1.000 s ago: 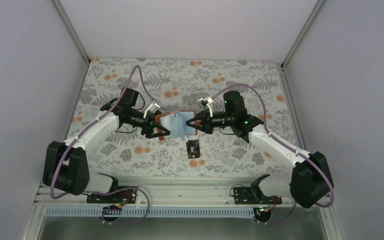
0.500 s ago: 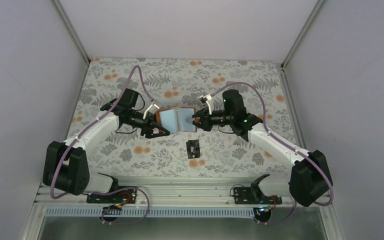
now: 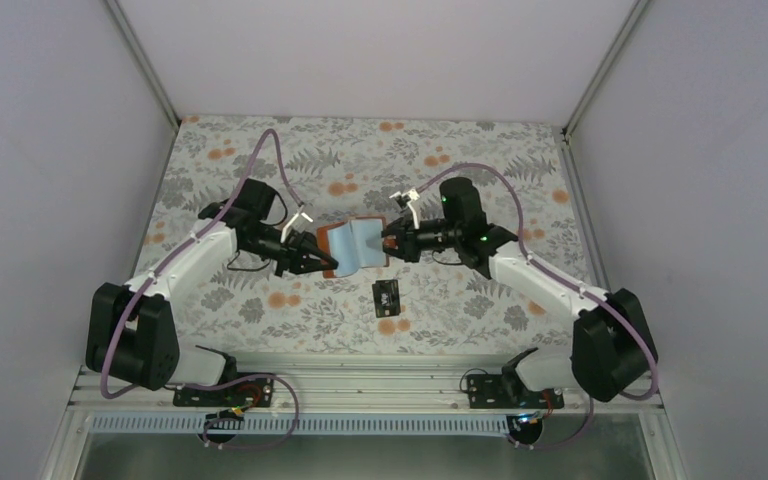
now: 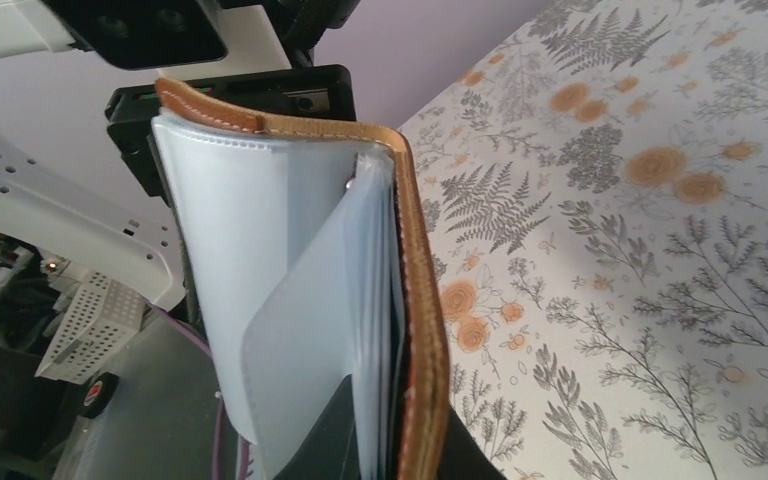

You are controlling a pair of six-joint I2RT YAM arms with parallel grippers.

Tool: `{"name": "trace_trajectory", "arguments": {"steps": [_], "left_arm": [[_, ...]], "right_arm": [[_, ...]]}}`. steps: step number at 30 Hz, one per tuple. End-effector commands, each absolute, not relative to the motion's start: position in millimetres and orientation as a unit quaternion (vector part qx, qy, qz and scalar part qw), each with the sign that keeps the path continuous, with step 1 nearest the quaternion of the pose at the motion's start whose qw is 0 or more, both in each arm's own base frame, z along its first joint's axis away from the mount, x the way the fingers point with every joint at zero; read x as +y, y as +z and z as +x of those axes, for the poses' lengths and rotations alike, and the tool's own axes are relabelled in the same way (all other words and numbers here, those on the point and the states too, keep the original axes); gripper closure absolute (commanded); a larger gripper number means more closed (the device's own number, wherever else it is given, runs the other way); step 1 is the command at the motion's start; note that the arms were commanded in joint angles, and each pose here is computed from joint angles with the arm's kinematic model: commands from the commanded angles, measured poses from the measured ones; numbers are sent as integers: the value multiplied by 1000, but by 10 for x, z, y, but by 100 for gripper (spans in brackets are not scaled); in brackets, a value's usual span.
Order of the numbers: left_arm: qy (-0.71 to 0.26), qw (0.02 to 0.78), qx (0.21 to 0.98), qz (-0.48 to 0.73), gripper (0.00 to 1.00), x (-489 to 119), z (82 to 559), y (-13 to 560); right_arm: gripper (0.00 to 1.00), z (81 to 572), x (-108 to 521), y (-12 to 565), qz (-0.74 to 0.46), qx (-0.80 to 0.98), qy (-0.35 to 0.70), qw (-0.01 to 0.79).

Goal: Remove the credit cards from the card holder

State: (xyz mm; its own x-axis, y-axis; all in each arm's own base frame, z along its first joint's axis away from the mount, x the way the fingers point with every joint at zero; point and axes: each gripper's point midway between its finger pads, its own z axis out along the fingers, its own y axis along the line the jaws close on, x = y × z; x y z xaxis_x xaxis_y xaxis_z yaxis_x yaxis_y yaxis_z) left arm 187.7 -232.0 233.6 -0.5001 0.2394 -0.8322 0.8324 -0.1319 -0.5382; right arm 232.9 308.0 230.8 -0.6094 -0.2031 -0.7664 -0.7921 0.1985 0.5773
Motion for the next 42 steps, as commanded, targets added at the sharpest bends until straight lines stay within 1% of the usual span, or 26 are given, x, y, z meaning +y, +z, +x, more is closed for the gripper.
{"name": "trace_trajectory", "arguments": {"steps": [1,6,11,12,15,18,19,20,22,30,31,32,34,37,38,40,42], "left_arm": [[-646,280,544,457,98,-2342,1827,2655],[-646,281,543,457,98,-2340,1824,2661],[-645,280,545,457,95,-2343,1832,2652],[-644,281,545,458,94,-2343,1829,2647],[-643,278,549,456,85,-2346,1847,2630],[-641,275,554,454,83,-2352,1865,2606],[-641,273,556,454,83,-2354,1867,2592],[-639,272,559,453,86,-2352,1870,2579],[-633,269,567,453,97,-2357,1885,2543],[-620,262,589,448,97,-2368,1950,2453],[-617,262,592,447,94,-2367,1961,2447],[-613,262,597,447,89,-2369,1981,2427],[-604,253,618,436,73,-2380,2044,2364],[-578,248,653,421,45,-2389,2170,2211],[-569,251,662,418,37,-2391,2219,2169],[-557,250,678,410,27,-2390,2279,2102],[-551,250,685,405,12,-2388,2311,2069]], "right_arm": [[96,2414,3246,2261,-352,713,546,264],[96,2396,3436,2210,-364,707,553,249],[96,2396,3585,2156,-371,706,556,234],[96,2392,3602,2157,-372,705,557,233],[96,2387,3637,2140,-373,705,558,229],[96,2369,3665,2119,-375,704,560,223],[96,2361,3668,2126,-376,703,561,223],[96,2354,3666,2123,-377,704,560,223],[96,2352,3653,2144,-377,704,558,227],[96,2351,3537,2240,-375,718,527,255],[96,2378,3502,2242,-370,726,518,261],[96,2403,3465,2253,-361,735,508,267],[96,2513,3390,2201,-335,767,472,276],[96,2659,3274,2068,-294,817,409,282],[96,2671,3266,2047,-287,826,395,283],[96,2690,3247,2029,-274,840,371,286],[96,2728,3219,2038,-260,853,344,295]]}}
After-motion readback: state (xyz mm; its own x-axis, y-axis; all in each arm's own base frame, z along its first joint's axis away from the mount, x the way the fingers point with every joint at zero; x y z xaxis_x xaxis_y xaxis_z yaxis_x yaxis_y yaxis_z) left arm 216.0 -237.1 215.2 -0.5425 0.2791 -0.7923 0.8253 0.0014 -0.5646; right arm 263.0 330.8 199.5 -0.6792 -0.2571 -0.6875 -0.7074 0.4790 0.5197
